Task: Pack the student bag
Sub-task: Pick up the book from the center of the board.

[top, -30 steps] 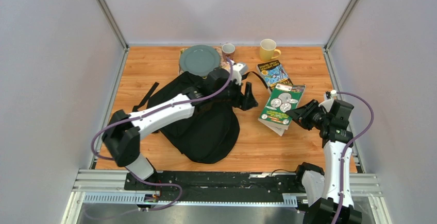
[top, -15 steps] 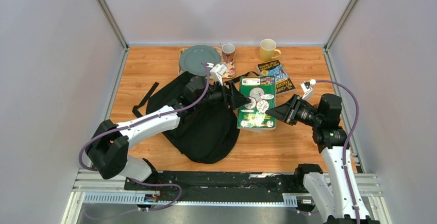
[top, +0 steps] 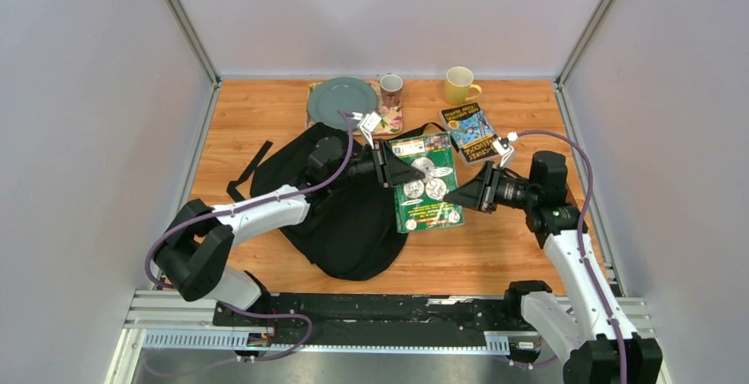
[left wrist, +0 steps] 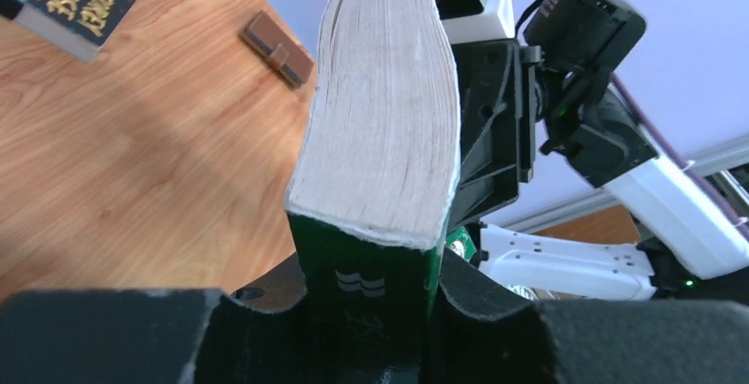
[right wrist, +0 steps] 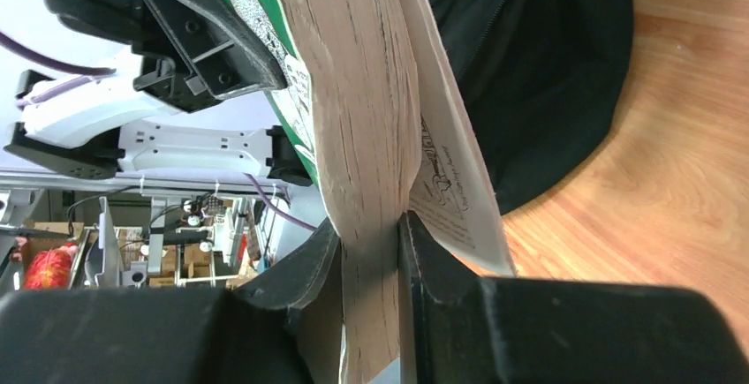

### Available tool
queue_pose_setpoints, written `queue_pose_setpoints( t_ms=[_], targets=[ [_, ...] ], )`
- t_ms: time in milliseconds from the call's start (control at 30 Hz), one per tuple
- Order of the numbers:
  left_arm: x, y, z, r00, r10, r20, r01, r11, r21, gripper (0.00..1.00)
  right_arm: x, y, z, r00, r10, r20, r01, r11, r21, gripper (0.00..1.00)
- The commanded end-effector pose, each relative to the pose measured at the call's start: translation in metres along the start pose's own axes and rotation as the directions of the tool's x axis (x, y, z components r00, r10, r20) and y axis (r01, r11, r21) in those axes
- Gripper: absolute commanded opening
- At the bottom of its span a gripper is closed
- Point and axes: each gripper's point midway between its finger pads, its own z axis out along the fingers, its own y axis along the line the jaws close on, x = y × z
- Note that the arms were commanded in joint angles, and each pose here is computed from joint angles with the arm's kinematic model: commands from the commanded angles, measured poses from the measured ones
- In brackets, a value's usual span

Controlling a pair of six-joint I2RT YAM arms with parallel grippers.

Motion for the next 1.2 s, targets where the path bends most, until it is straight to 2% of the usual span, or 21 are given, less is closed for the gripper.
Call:
queue_pose_setpoints(
  t_ms=[0, 33, 67, 100, 133, 167, 233, 267, 300, 367, 433, 467, 567, 667, 800, 933, 1167],
  targets=[
    [-0.002, -0.003, -0.014, 0.994, 0.109, -0.013, -0.109, 0.994, -0.019, 0.00, -0.024, -0.016, -0.004, 0.997, -0.043, 0.061, 0.029, 0.978, 0.208, 0.35],
    [-0.008, -0.009, -0.021, 0.991, 0.137, 0.004, -0.137, 0.990, -0.034, 0.00, -0.035, -0.039, -0.011, 0.991, -0.051, 0.126, 0.003, 0.936, 0.351, 0.45],
    [-0.004, 0.012, -0.029, 0.993, 0.116, -0.011, -0.116, 0.982, -0.147, 0.00, -0.039, -0.048, -0.019, 0.986, -0.065, 0.151, -0.006, 0.903, 0.429, 0.53],
    [-0.007, 0.020, -0.037, 0.987, 0.163, -0.009, -0.162, 0.966, -0.203, 0.00, -0.036, -0.055, -0.028, 0.985, -0.068, 0.156, -0.018, 0.871, 0.492, 0.55],
    [-0.018, 0.010, -0.049, 0.978, 0.208, 0.023, -0.197, 0.954, -0.226, 0.00, -0.039, -0.063, -0.036, 0.979, -0.092, 0.185, -0.025, 0.837, 0.547, 0.59],
    [-0.020, 0.025, -0.061, 0.975, 0.220, 0.037, -0.197, 0.925, -0.324, 0.00, -0.039, -0.065, -0.040, 0.975, -0.099, 0.201, -0.033, 0.823, 0.567, 0.63],
    [-0.037, 0.018, -0.081, 0.949, 0.304, 0.080, -0.251, 0.887, -0.387, 0.00, -0.030, -0.061, -0.043, 0.968, -0.098, 0.230, -0.045, 0.837, 0.545, 0.68],
    [-0.040, 0.027, -0.092, 0.943, 0.319, 0.092, -0.244, 0.854, -0.459, 0.00, -0.026, -0.054, -0.039, 0.969, -0.099, 0.228, -0.030, 0.864, 0.502, 0.75],
    [-0.046, 0.025, -0.097, 0.933, 0.343, 0.107, -0.255, 0.842, -0.476, 0.00, -0.028, -0.041, -0.034, 0.961, -0.124, 0.248, 0.004, 0.900, 0.435, 0.77],
    [-0.058, 0.017, -0.109, 0.910, 0.376, 0.174, -0.248, 0.831, -0.499, 0.00, -0.005, -0.029, -0.019, 0.978, 0.003, 0.208, -0.062, 0.958, 0.280, 0.82],
    [-0.065, 0.007, -0.113, 0.900, 0.366, 0.238, -0.218, 0.849, -0.481, 0.00, 0.000, -0.009, -0.011, 0.981, -0.002, 0.194, -0.031, 0.985, 0.170, 0.83],
    [-0.066, 0.005, -0.113, 0.893, 0.363, 0.267, -0.211, 0.860, -0.464, 0.00, 0.007, -0.011, -0.006, 0.980, 0.054, 0.192, -0.084, 0.984, 0.156, 0.83],
    [-0.067, -0.007, -0.106, 0.889, 0.299, 0.346, -0.162, 0.914, -0.373, 0.00, 0.014, 0.002, 0.007, 0.982, 0.055, 0.183, -0.077, 0.991, 0.112, 0.84],
    [-0.063, -0.014, -0.099, 0.893, 0.207, 0.401, -0.102, 0.959, -0.266, 0.00, 0.018, 0.025, 0.024, 0.985, 0.034, 0.172, -0.039, 0.999, 0.028, 0.85],
    [-0.062, -0.029, -0.097, 0.875, 0.080, 0.477, -0.028, 0.993, -0.114, 0.00, 0.024, 0.047, 0.045, 0.978, 0.118, 0.173, -0.102, 0.990, -0.099, 0.86],
    [-0.065, -0.039, -0.097, 0.856, 0.015, 0.517, -0.012, 1.000, -0.009, 0.00, 0.031, 0.040, 0.061, 0.966, 0.206, 0.158, -0.191, 0.976, -0.105, 0.87],
    [-0.073, -0.059, -0.101, 0.818, -0.083, 0.569, -0.005, 0.989, 0.151, 0.00, 0.042, 0.039, 0.074, 0.959, 0.249, 0.138, -0.235, 0.966, -0.112, 0.87]
  ],
)
